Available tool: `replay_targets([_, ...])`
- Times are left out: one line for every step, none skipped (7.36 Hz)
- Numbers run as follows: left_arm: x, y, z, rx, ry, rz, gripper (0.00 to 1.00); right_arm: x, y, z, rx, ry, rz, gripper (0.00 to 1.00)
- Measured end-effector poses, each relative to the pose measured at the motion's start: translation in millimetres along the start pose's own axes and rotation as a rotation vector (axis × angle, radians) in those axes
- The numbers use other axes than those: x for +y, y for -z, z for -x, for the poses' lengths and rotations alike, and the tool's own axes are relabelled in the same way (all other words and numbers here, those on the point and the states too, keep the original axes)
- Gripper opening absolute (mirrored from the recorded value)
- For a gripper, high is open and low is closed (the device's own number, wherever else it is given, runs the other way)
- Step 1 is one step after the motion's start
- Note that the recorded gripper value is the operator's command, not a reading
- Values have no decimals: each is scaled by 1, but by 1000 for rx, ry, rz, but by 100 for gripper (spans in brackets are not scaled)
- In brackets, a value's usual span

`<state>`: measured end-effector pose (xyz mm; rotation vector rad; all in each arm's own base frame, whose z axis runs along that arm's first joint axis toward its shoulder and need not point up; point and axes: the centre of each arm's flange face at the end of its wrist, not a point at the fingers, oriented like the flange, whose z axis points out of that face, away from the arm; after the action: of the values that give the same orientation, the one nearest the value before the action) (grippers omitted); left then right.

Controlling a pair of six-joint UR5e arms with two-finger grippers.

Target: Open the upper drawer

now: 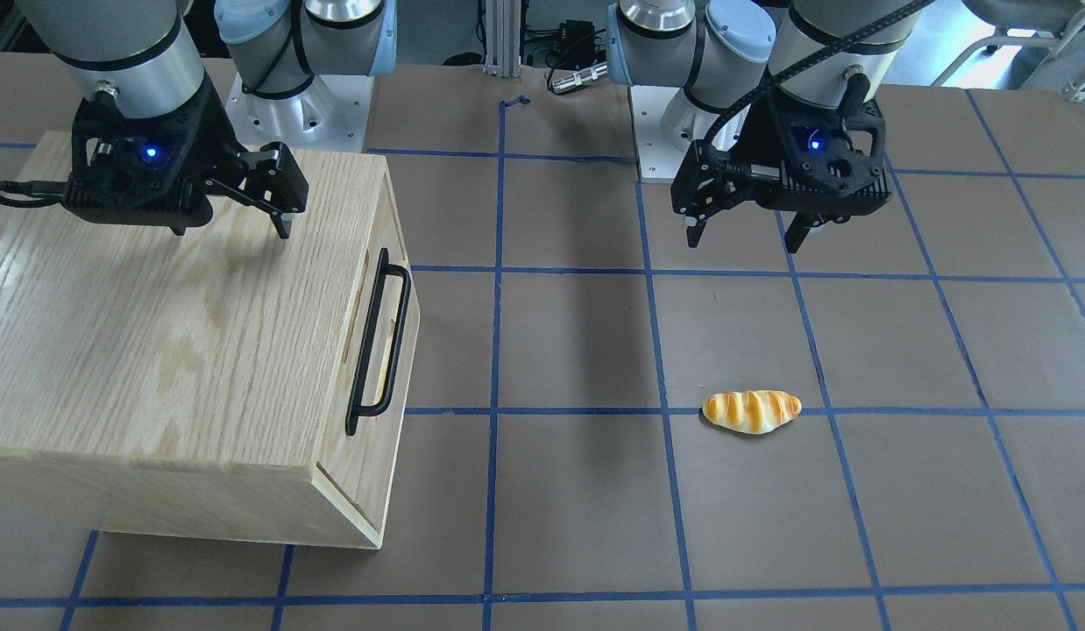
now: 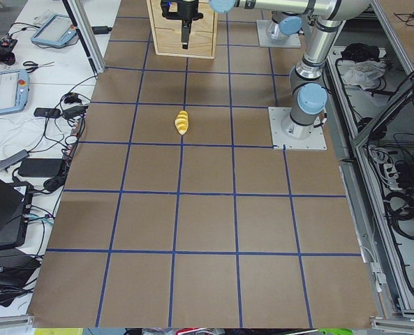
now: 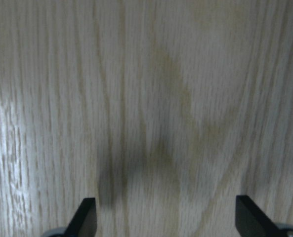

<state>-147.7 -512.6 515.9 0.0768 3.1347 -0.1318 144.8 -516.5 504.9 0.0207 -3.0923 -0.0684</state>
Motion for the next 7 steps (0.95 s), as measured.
replay_targets([-1,-1,0,1,0,1,100,0,0,0,0,0,0,100])
replay_targets([-4,-4,-1,3,5,5,100,0,0,0,0,0,0,100])
replay_targets([-10,-11,-5,26,23,6,100,0,0,0,0,0,0,100])
replay_targets([-18,-19,-11,78,53,1,100,0,0,0,0,0,0,100])
replay_targets([-29,-28,-23,149,85,-13,100,0,0,0,0,1,0,100])
replay_targets([-39,-38,-42,216,111,-31,100,0,0,0,0,1,0,100])
replay_targets([-47,-49,-67,260,141,-43,100,0,0,0,0,1,1,100])
